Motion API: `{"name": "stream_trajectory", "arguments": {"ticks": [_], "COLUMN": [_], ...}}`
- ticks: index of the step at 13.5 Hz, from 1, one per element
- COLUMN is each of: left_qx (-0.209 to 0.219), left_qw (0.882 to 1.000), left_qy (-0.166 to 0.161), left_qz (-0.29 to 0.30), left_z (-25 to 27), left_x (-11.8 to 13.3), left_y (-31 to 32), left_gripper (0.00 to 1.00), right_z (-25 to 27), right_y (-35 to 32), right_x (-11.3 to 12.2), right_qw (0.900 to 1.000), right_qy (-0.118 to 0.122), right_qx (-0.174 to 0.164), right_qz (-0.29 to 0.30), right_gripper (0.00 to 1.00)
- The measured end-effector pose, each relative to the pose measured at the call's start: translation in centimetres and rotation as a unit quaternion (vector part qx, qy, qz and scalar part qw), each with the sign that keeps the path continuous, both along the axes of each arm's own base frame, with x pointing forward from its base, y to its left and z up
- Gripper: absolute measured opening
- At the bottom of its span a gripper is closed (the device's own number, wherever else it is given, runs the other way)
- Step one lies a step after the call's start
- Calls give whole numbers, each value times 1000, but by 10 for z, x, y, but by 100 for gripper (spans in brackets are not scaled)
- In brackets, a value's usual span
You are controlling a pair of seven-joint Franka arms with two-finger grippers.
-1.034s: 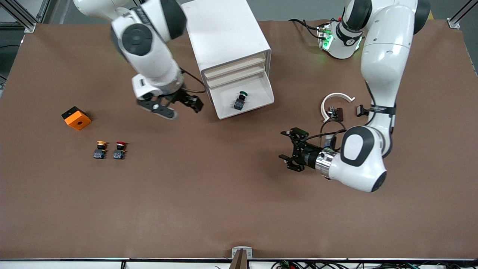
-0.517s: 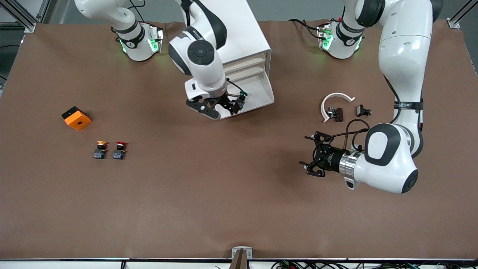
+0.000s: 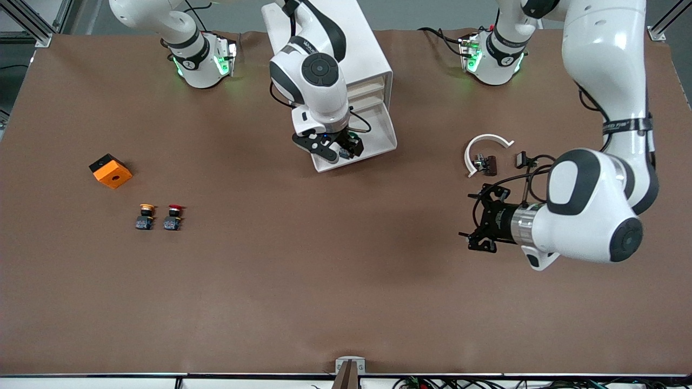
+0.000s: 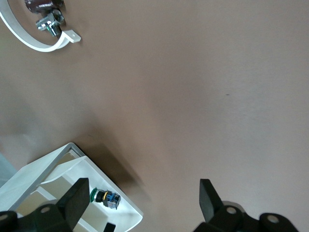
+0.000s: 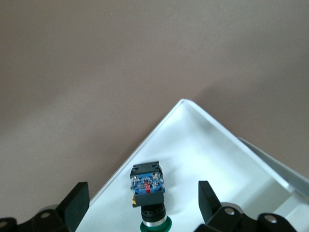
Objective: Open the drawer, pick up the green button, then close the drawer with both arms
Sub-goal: 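Lower the right gripper into the drawer and grasp the green button, then lift the green button with the right gripper while the left gripper retracts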
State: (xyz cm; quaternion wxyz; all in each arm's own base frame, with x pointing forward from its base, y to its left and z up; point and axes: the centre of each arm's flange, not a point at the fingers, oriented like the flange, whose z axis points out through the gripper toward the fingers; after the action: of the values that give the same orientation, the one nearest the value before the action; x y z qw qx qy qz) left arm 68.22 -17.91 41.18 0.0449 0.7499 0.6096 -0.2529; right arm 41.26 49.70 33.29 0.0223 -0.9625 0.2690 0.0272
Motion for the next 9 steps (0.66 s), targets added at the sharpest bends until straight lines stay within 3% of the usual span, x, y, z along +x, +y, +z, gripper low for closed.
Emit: {"name": "stream_trajectory", "arguments": {"ticks": [6, 9], "left_qx": [66, 78], "left_qw": [994, 988], "left_qy": [-85, -124], "left_qz": [-17, -40], "left_z": [97, 141], "left_x": [-18, -33], "left_y": [22, 22], "left_gripper": [100, 100], "right_z": [-31, -35], "right_y": [15, 17], "right_x": [-10, -12], "right_qw": [1000, 1000], "right_qy": [-9, -9], "right_qx": [-7, -9], "right_qz": [-4, -4], "right_gripper": [100, 93]}}
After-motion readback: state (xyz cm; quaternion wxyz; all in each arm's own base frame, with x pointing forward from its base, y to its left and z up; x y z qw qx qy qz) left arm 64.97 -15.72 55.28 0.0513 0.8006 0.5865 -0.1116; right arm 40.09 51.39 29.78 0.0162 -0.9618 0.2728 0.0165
